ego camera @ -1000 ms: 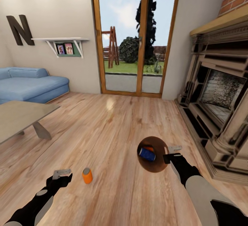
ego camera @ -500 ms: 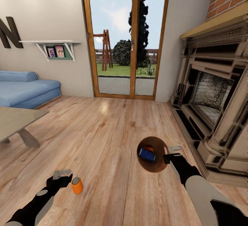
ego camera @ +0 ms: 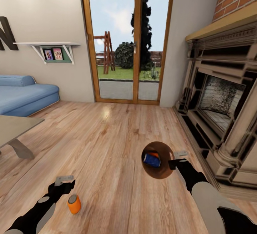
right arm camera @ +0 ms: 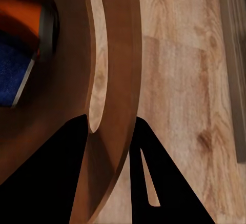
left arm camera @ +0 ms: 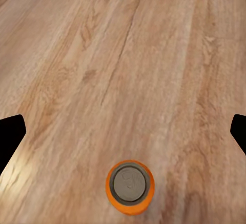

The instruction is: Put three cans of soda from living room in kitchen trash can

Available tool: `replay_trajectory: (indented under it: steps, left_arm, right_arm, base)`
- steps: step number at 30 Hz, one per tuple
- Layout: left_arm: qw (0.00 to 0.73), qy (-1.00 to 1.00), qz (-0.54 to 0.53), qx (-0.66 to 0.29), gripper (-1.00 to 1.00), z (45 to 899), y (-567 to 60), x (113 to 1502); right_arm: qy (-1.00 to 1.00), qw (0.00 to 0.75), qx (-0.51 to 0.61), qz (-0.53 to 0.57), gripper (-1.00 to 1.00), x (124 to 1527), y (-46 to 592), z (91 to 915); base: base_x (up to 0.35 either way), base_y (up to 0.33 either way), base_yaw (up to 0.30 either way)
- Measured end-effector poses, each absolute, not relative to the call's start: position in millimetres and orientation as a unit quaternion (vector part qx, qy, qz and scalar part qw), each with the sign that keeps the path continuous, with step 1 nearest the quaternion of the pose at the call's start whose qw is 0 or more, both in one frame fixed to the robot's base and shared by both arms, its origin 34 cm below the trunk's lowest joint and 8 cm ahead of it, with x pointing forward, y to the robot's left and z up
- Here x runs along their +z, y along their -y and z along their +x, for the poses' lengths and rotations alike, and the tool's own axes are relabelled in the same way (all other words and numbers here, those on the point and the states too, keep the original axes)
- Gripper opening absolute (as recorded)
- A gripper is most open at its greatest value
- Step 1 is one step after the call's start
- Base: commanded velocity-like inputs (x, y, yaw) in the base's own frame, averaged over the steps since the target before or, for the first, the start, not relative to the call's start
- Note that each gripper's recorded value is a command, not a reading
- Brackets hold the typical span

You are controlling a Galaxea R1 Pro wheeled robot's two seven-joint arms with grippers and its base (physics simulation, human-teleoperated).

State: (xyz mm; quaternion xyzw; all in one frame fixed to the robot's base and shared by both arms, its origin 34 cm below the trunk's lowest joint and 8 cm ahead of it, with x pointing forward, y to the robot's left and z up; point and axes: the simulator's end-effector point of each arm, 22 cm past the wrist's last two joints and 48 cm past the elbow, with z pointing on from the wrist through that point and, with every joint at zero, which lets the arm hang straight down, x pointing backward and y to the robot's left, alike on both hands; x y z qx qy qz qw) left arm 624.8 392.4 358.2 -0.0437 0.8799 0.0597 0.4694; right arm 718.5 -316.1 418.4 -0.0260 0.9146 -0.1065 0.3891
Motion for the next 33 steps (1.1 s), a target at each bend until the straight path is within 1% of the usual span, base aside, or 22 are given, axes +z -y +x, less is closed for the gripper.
replay_trajectory:
  steps: [12, 25, 33]
  left_arm:
    - [0.47, -0.88, -0.044, 0.059, 1.0, 625, -392, 358]
    - [0.47, -0.88, -0.046, 0.056, 1.0, 625, -388, 358]
    - [0.455, -0.887, -0.044, 0.056, 1.0, 621, -386, 339]
  right_arm:
    - [-0.915, 0.389, -0.109, -0.028, -1.0, 418, 317, 718]
    - [-0.915, 0.388, -0.109, -0.028, -1.0, 418, 317, 718]
    - [-0.921, 0.373, -0.109, -0.03, -1.0, 396, 316, 715]
  base:
    - [0.121, -0.013, 0.0]
    - [0.015, -0.004, 0.0]
    - [0.0, 0.0, 0.0]
